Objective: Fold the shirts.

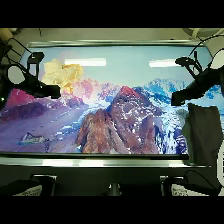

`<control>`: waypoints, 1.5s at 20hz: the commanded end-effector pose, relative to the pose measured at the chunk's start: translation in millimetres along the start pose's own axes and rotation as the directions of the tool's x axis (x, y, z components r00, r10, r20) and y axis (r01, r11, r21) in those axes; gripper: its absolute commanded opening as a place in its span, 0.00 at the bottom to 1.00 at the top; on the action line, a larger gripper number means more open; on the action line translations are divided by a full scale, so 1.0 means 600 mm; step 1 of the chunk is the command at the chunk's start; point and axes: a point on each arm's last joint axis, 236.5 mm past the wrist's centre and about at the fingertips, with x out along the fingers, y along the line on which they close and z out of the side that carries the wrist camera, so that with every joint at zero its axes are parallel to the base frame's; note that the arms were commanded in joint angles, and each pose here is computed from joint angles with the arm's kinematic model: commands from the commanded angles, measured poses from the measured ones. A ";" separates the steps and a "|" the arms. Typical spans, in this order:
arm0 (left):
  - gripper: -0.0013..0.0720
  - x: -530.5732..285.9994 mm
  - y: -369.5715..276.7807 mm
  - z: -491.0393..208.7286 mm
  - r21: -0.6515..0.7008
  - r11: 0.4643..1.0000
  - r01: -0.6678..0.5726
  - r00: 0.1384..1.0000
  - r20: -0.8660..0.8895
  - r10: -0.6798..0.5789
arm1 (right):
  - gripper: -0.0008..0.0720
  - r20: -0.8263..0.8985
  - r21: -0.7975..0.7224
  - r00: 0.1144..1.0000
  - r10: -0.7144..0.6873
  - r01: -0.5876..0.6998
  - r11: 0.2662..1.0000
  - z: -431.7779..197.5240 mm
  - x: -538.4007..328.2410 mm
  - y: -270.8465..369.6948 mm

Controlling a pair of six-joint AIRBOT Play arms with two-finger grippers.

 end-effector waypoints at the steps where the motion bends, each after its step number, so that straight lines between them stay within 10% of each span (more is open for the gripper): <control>1: 0.72 0.000 0.000 0.000 0.001 1.000 0.000 1.000 0.000 0.000 | 0.95 0.000 0.001 1.000 0.000 0.000 1.000 0.000 0.000 0.000; 12: 0.72 0.000 0.000 0.000 0.001 1.000 0.000 1.000 0.000 0.000 | 0.95 0.000 0.001 1.000 0.000 0.000 1.000 0.000 0.000 0.000; 23: 0.74 -0.024 -0.029 0.210 0.006 0.997 0.080 0.857 0.509 -0.072 | 0.95 0.291 0.024 0.944 -0.155 0.155 0.988 0.115 -0.022 -0.061; 26: 0.95 0.028 0.048 0.237 -0.188 0.977 0.098 0.888 0.459 -0.001 | 0.94 0.373 0.040 0.908 -0.191 0.190 0.981 0.147 -0.036 -0.076; 30: 0.95 0.144 0.205 0.228 -0.445 0.895 0.023 0.963 0.251 0.101 | 0.92 0.368 0.036 0.917 -0.155 0.153 0.988 0.146 -0.031 -0.062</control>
